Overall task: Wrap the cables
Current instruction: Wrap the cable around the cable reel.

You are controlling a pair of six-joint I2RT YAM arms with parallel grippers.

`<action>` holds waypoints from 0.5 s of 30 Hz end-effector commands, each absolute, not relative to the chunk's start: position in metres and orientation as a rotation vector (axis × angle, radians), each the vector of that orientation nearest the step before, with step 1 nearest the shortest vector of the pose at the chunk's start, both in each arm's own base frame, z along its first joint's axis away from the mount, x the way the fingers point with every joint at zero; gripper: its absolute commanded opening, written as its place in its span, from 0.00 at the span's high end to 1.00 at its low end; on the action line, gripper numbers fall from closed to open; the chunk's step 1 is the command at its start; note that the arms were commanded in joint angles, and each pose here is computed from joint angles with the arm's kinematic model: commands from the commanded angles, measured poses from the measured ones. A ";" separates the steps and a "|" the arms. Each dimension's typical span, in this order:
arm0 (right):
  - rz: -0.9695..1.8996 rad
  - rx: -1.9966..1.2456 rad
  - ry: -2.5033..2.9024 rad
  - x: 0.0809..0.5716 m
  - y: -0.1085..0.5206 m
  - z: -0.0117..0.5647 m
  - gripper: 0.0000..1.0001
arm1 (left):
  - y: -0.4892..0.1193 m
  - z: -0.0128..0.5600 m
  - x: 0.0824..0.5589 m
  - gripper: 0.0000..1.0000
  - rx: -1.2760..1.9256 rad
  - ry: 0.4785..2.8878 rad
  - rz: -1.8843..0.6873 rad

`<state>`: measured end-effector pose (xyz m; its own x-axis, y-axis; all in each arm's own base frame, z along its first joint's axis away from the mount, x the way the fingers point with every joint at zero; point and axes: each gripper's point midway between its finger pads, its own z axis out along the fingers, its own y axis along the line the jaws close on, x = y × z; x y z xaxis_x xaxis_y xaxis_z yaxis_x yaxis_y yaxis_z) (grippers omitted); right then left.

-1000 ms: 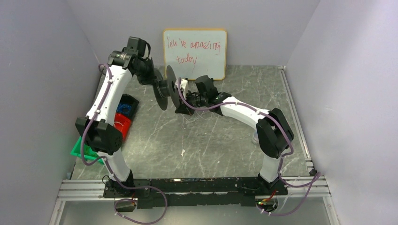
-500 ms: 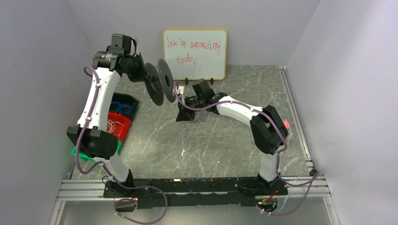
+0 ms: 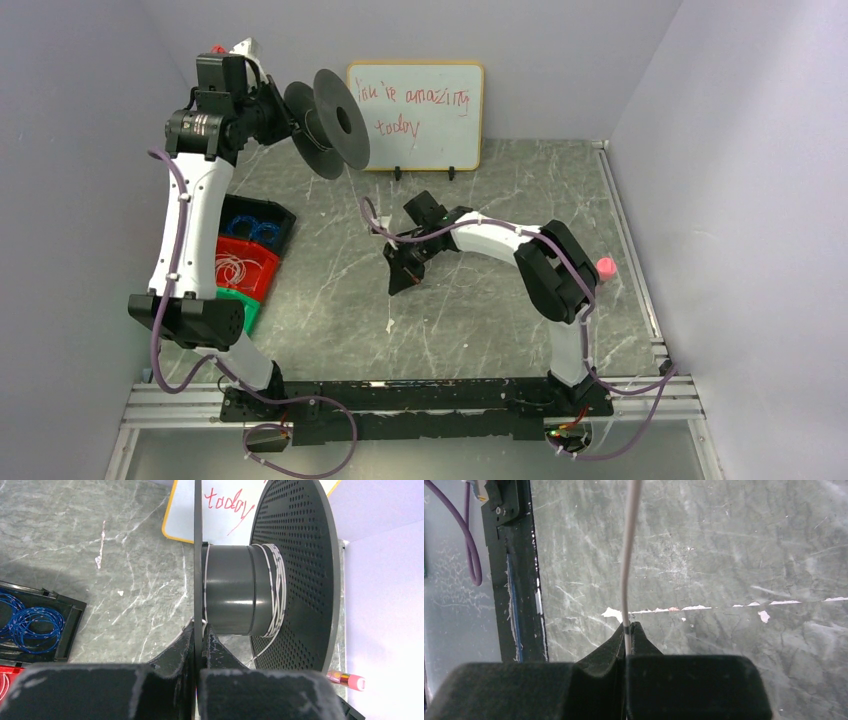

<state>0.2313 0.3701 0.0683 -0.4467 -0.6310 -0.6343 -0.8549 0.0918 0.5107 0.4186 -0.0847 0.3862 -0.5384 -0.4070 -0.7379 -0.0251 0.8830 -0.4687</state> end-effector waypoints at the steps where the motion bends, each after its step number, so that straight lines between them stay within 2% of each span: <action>1: 1.324 -1.501 2.049 0.231 0.369 0.086 1.00 | -0.084 0.439 0.416 0.98 -0.287 1.923 -0.565; 15: 1.623 -1.175 1.968 0.271 0.333 0.143 1.00 | -0.086 0.427 0.408 0.98 -0.166 1.941 -0.612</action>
<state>0.2703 0.3335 0.0918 -0.6229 -0.4722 -0.6237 -0.7534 0.1474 0.6408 0.4145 -0.0744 0.3825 -0.5450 -0.4043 -0.7345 0.0022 0.8754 -0.4834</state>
